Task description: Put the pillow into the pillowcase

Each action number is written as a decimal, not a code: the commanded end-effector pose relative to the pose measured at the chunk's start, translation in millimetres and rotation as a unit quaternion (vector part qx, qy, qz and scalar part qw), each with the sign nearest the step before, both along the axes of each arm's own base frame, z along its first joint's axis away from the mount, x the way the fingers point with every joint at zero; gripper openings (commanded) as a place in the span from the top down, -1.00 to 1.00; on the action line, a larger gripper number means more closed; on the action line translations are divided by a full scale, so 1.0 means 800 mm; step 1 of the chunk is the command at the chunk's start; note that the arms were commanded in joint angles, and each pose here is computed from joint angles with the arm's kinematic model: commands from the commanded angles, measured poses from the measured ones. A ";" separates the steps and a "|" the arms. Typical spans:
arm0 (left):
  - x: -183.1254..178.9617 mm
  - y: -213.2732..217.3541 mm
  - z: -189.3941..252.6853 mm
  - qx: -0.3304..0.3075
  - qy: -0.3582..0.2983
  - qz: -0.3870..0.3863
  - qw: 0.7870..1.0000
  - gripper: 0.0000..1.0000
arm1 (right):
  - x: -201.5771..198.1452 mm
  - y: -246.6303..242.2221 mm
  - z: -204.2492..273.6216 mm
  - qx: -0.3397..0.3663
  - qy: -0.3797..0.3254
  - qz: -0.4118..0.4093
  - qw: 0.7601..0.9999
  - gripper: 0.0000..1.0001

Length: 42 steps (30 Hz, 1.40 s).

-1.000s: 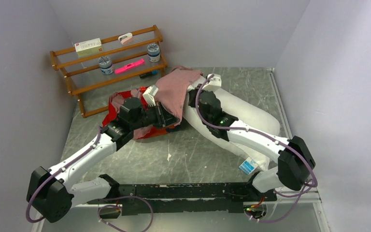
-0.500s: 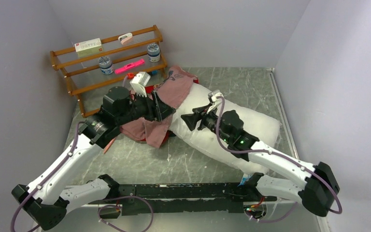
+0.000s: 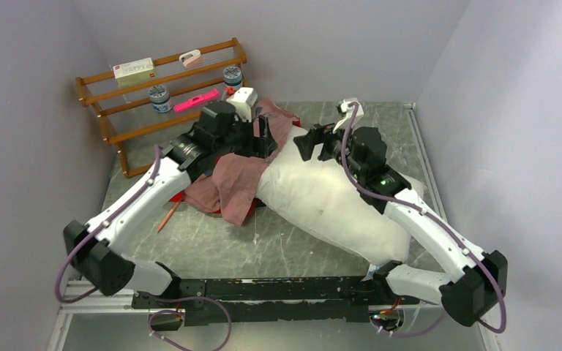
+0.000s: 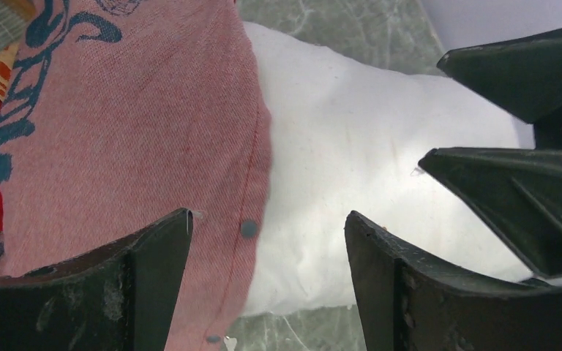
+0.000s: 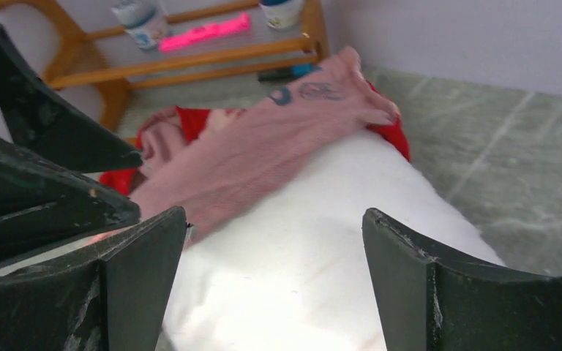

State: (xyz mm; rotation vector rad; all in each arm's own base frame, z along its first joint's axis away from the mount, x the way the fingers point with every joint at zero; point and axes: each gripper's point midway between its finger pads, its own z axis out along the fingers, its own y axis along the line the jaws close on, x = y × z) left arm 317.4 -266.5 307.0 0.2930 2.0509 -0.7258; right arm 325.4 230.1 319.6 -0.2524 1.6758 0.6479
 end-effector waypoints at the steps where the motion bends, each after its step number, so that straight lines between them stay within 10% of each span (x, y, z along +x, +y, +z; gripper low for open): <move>1: 0.039 -0.015 0.016 0.011 -0.040 0.006 0.999 -0.63 | 0.024 -0.026 -0.030 -0.021 0.049 0.010 0.999 -0.84; 14: 0.143 -0.074 -0.034 0.044 -0.056 0.011 0.997 -0.60 | 0.062 -0.026 -0.131 -0.019 0.188 0.153 0.970 -0.80; 24: 0.168 -0.085 -0.066 0.072 -0.060 0.014 0.996 0.04 | 0.011 0.003 -0.184 -0.016 0.226 0.189 0.955 -0.32; 28: 0.165 -0.084 -0.078 0.092 -0.054 0.007 0.994 -0.30 | -0.003 0.008 -0.184 -0.003 0.206 0.177 0.962 -0.37; 36: 0.168 -0.060 -0.114 0.142 -0.035 0.039 0.988 -0.36 | -0.011 0.019 -0.164 -0.004 0.185 0.170 0.968 -0.39; 39: 0.167 -0.057 -0.119 0.147 -0.034 0.040 0.988 -0.10 | -0.015 0.027 -0.159 -0.004 0.180 0.172 0.969 -0.38; 42: 0.162 -0.066 -0.107 0.125 -0.038 0.026 0.991 0.60 | -0.023 0.040 -0.164 -0.011 0.181 0.180 0.967 -0.36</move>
